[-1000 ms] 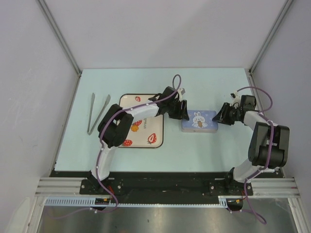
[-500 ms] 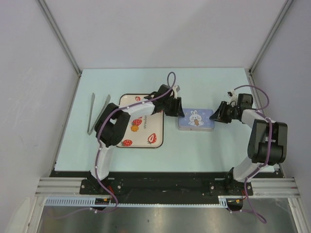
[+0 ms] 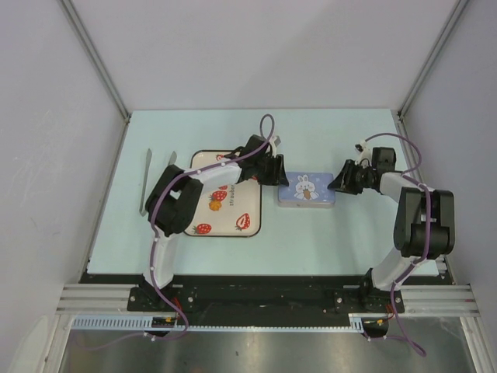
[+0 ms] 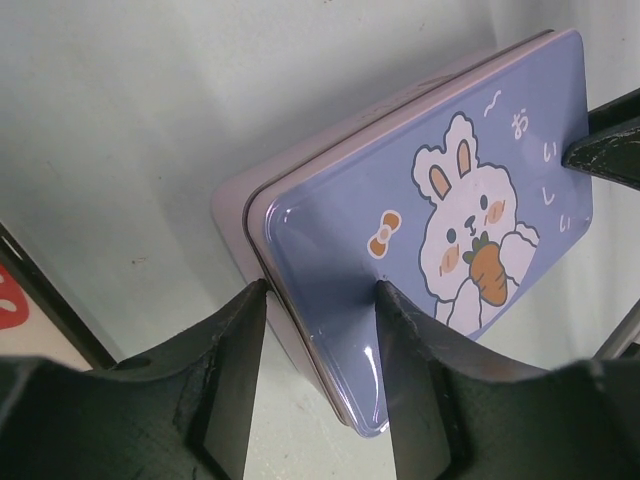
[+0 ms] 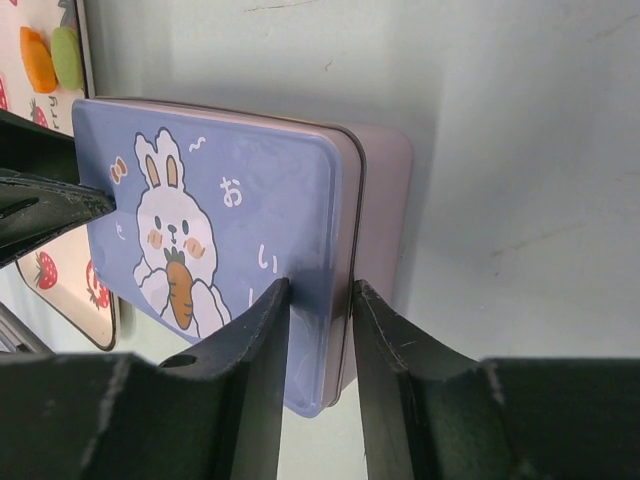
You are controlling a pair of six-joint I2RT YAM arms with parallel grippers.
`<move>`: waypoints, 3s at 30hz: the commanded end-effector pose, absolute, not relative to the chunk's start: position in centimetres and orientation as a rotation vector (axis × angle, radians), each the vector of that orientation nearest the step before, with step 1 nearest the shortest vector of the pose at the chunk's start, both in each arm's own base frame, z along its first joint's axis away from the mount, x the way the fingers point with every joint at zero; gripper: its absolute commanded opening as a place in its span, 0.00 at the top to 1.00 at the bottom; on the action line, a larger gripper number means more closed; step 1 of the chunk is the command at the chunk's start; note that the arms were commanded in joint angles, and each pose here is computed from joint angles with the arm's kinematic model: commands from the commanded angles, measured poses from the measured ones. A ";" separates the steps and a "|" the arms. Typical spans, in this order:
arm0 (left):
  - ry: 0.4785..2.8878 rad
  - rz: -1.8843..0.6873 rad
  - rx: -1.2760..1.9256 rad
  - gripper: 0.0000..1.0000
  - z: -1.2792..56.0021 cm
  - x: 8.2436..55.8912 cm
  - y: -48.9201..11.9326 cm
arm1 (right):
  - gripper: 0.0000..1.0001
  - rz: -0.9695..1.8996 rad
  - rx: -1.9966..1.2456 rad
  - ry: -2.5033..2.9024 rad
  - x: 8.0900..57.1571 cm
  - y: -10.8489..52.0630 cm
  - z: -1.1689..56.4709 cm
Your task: Pack the cookies
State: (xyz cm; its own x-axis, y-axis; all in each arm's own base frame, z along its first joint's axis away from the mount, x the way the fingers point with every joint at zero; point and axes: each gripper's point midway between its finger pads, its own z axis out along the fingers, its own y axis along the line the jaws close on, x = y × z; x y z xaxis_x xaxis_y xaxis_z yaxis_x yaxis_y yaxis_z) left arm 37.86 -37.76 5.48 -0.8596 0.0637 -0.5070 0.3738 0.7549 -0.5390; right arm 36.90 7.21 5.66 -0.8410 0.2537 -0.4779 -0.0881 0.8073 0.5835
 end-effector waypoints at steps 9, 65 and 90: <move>2.511 -0.784 0.362 0.38 4.8 37.3 -35.8 | 0.60 0.853 0.065 2.513 35.1 9.1 4.6; 1.801 -0.221 0.014 0.00 30.5 45.3 -6.3 | 0.00 0.068 -0.081 1.818 42.2 -1.5 29.1; 1.552 -0.103 0.015 0.00 37.0 41.1 -3.8 | 0.01 0.067 -0.123 1.710 43.3 1.1 34.2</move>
